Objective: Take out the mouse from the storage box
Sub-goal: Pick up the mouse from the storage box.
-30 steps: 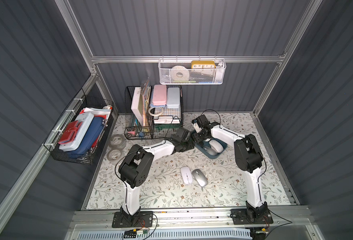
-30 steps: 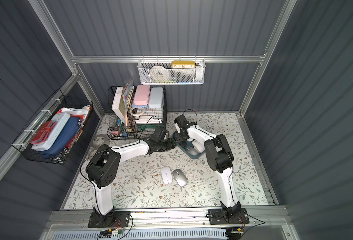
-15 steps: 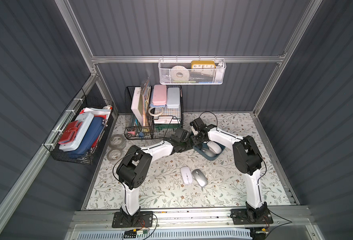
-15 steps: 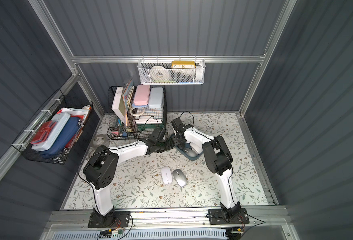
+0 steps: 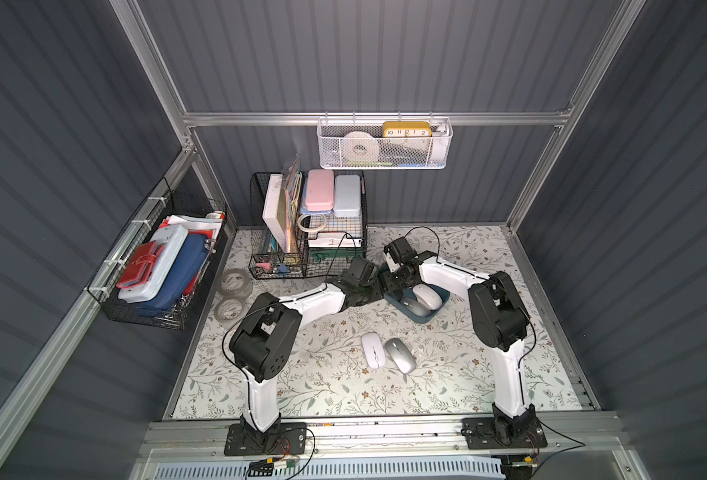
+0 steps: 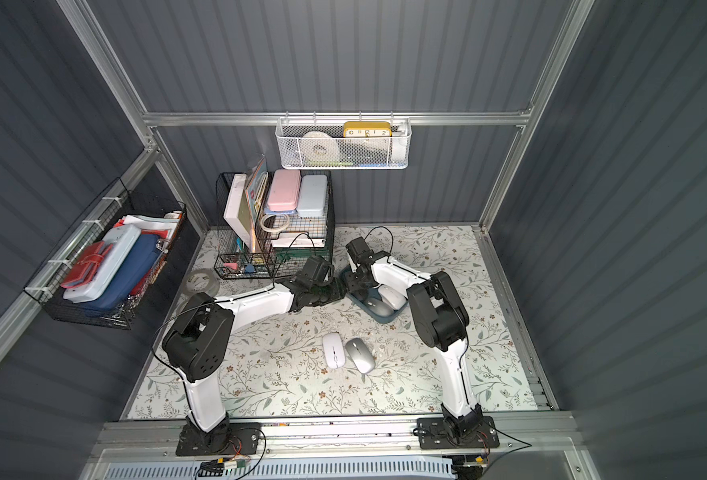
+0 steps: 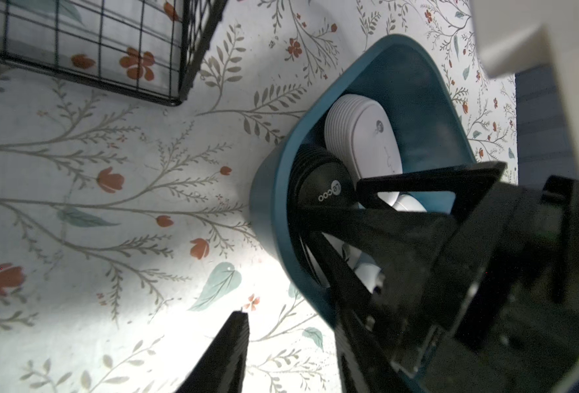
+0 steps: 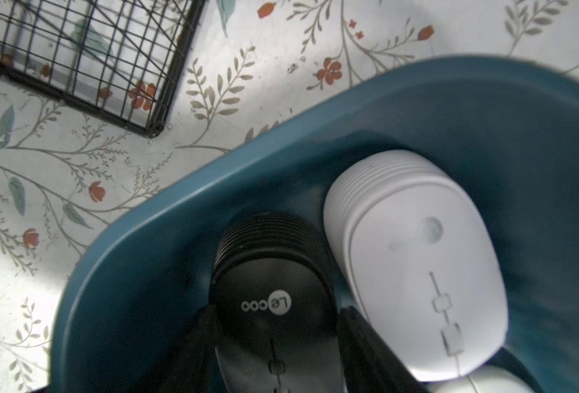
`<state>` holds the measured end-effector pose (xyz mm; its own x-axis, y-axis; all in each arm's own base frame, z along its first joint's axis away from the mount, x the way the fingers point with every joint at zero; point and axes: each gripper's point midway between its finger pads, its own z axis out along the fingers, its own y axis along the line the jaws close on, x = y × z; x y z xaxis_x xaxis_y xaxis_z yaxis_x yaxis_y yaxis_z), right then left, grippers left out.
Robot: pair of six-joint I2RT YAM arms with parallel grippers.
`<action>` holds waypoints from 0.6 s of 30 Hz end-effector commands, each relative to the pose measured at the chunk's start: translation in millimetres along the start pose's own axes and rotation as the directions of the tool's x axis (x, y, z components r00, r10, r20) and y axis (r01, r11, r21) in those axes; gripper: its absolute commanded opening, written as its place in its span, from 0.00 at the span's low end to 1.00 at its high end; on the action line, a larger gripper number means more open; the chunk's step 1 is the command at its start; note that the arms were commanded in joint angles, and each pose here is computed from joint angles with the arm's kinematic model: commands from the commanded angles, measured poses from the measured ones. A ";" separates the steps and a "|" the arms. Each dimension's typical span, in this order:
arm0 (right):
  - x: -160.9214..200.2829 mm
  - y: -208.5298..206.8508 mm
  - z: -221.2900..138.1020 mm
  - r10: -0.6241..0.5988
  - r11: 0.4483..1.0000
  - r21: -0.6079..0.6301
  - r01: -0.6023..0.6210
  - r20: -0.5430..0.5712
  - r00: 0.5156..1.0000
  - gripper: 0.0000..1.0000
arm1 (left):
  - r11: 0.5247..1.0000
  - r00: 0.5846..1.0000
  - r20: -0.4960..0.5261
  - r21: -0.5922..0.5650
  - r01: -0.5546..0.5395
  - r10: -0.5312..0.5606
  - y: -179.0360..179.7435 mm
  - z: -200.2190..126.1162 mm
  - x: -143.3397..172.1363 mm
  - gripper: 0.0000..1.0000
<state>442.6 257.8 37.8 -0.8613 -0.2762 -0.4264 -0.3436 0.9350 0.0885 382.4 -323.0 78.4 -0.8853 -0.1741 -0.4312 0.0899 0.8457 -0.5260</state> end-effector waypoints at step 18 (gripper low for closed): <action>89.2 -11.7 49.8 -0.031 0.988 0.133 0.075 -0.306 0.951 0.62 | 0.999 0.999 0.028 -0.020 0.036 -0.036 13.3 -10.4 -6.7 0.44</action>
<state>447.1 259.9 33.7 -0.8591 -0.2963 -0.4174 -0.3357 0.9417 0.0225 383.9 -316.1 76.2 -0.8839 -0.1910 -0.4269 0.0727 0.8456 -0.5288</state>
